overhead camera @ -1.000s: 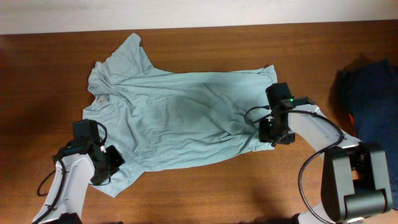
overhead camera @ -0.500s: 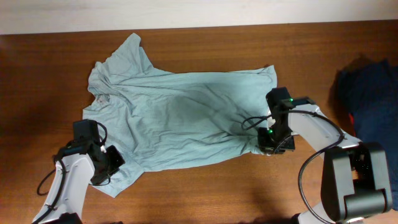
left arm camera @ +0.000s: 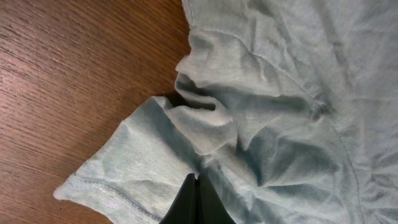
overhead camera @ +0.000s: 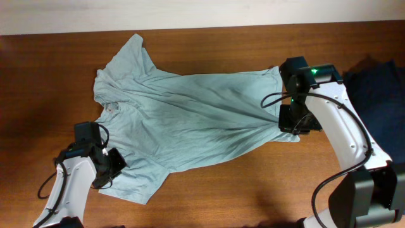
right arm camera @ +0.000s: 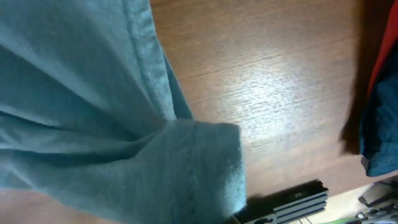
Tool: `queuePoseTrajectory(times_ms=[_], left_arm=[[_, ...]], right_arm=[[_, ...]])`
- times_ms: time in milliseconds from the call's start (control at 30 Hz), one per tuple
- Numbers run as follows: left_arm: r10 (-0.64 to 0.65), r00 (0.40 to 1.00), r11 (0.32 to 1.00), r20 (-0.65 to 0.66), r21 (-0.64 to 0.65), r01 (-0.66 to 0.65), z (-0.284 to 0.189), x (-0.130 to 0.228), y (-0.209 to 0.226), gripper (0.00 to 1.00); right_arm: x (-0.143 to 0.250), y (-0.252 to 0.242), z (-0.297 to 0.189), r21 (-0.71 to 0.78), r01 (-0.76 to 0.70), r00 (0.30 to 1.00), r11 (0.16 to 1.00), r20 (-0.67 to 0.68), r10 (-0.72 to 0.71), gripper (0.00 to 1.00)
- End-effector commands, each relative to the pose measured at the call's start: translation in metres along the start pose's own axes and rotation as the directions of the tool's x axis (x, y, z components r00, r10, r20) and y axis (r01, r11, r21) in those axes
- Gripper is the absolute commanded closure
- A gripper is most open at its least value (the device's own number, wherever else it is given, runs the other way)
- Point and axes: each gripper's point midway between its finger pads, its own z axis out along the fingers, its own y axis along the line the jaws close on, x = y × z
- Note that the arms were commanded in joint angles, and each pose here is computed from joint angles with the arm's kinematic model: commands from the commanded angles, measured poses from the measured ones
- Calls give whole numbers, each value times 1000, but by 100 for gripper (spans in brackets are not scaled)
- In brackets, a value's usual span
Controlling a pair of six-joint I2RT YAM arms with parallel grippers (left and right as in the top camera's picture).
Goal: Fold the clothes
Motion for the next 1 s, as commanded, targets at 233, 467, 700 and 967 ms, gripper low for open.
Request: queuePoseTrajectory(times_ms=[233, 467, 700, 967], left_arm=[[480, 874, 822, 75, 308, -478, -11, 20, -72, 82], [793, 582, 531, 179, 262, -806, -11, 59, -128, 76], [924, 352, 341, 147, 93, -935, -2, 91, -142, 72], [933, 360, 359, 3, -53, -932, 24, 87, -121, 70]], right_arm=[[-10, -5, -7, 14, -22, 998, 1000, 59, 21, 96], [-11, -4, -7, 13, -22, 998, 1000, 60, 21, 96], [-12, -4, -7, 11, -23, 998, 1000, 66, 22, 96], [-12, -4, -7, 11, -23, 998, 1000, 66, 22, 96]])
